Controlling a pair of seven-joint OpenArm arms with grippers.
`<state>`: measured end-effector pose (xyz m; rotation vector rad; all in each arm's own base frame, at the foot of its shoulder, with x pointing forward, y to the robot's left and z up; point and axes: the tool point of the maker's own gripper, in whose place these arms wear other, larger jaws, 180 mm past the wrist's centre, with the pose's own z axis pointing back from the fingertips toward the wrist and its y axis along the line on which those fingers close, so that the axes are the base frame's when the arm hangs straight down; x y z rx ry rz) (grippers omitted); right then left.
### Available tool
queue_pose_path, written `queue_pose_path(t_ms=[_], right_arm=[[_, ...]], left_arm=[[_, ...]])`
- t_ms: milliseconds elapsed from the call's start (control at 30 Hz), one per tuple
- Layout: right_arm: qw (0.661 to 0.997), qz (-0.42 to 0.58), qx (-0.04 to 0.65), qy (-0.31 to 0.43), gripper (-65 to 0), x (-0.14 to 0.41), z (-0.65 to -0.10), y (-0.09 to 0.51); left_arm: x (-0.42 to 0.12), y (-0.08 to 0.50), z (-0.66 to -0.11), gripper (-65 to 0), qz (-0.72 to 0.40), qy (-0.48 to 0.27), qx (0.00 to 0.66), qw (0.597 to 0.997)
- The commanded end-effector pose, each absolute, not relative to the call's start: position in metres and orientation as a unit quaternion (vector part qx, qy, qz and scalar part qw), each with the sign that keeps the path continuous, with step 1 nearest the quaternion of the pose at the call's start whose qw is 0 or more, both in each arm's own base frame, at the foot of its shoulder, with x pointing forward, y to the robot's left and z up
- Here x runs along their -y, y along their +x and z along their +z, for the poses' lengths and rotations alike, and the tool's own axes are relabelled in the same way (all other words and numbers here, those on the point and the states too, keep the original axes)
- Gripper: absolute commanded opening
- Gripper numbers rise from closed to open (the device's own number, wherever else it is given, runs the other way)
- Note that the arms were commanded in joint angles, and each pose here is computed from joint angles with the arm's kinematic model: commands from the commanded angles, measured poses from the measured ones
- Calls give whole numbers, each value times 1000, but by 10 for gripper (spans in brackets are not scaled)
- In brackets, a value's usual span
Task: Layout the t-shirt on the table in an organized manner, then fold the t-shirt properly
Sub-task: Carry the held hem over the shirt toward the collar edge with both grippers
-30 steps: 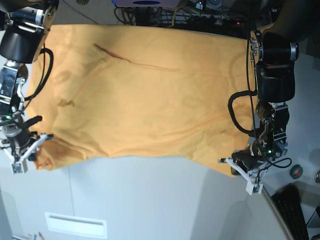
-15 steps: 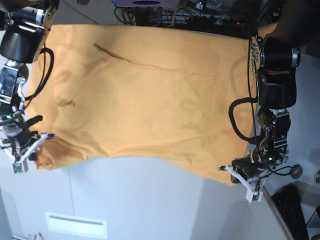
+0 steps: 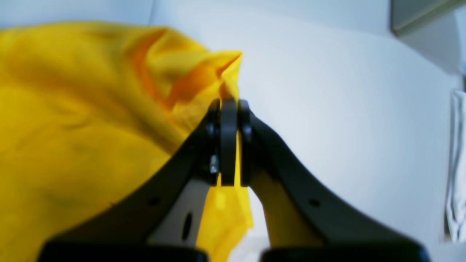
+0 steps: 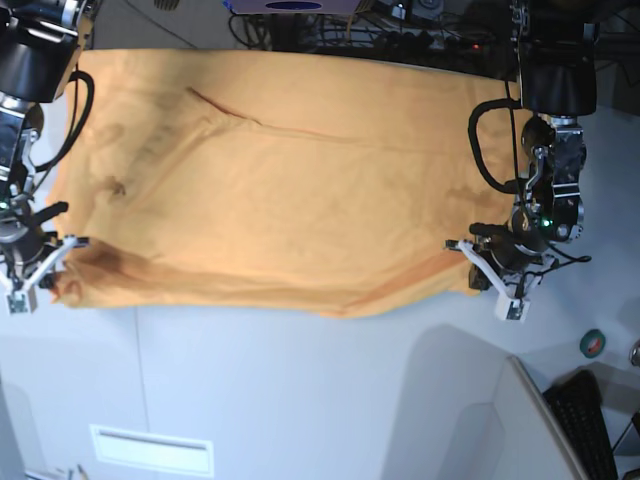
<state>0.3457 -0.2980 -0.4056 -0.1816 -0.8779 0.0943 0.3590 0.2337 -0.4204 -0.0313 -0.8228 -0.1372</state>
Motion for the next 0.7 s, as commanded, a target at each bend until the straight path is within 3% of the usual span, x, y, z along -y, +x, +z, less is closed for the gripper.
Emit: queue_pose_path(t_ms=[0,667], right_arm=[[885,40,452,-101,-650,310,-385,356],[894,52,431,-110,-650,293,-397,294]], left_arm=[[-248,368,-397,-650,-58,-1,434,899],[-257,307,-419,-650,-53,8,403,914]])
